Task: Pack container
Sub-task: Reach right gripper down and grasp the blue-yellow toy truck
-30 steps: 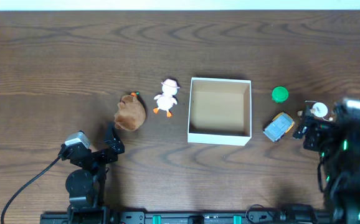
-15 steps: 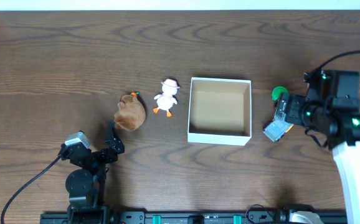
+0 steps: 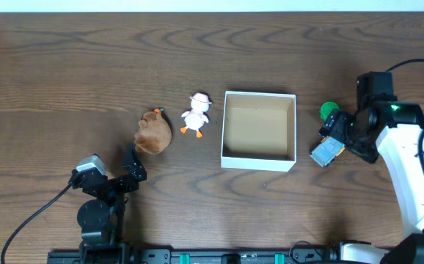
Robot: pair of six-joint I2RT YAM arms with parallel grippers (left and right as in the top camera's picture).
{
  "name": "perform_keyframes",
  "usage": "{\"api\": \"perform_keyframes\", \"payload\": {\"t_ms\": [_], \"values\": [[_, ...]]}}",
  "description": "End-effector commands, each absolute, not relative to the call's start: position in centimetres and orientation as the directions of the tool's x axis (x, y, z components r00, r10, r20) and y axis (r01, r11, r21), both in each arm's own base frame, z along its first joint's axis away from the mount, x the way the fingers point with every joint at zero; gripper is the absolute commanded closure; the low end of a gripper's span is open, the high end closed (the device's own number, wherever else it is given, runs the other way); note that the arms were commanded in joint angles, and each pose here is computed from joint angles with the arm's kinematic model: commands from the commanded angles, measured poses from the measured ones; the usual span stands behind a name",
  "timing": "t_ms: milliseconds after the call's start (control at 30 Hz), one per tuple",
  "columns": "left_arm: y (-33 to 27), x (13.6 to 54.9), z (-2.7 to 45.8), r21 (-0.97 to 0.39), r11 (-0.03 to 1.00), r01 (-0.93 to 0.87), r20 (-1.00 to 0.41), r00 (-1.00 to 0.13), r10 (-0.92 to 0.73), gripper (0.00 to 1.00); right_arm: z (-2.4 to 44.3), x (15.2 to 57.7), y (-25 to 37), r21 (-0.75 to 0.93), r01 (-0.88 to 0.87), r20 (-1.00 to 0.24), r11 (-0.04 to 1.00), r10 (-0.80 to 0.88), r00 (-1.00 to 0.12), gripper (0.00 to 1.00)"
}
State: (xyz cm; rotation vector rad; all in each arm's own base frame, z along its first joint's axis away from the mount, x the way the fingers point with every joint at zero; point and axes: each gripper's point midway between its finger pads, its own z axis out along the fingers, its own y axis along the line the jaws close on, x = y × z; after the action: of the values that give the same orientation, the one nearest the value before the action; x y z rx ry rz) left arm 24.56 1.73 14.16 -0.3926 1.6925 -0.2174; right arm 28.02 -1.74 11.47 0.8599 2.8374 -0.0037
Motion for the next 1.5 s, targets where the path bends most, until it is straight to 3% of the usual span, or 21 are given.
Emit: {"api": "perform_keyframes", "payload": {"t_ms": [0, 433, 1467], "values": [[1.7, 24.4, 12.4, -0.347, 0.925, -0.151, -0.914, -0.167, -0.37, 0.02, 11.6, 27.8, -2.2, -0.017, 0.564, -0.197, 0.825, 0.551, -0.811, 0.05], [1.7, 24.4, 12.4, -0.347, 0.925, -0.151, -0.914, -0.167, -0.37, 0.02, 5.0, 26.9, -1.2, -0.014, 0.585, -0.228, 0.811, 0.567, -0.791, 0.02], [1.7, 24.4, 12.4, -0.348, 0.925, -0.151, -0.914, -0.167, -0.371, 0.02, 3.7, 28.5, -0.3, 0.078, 0.569, -0.272, 0.819, 0.567, -0.778, 0.01]]}}
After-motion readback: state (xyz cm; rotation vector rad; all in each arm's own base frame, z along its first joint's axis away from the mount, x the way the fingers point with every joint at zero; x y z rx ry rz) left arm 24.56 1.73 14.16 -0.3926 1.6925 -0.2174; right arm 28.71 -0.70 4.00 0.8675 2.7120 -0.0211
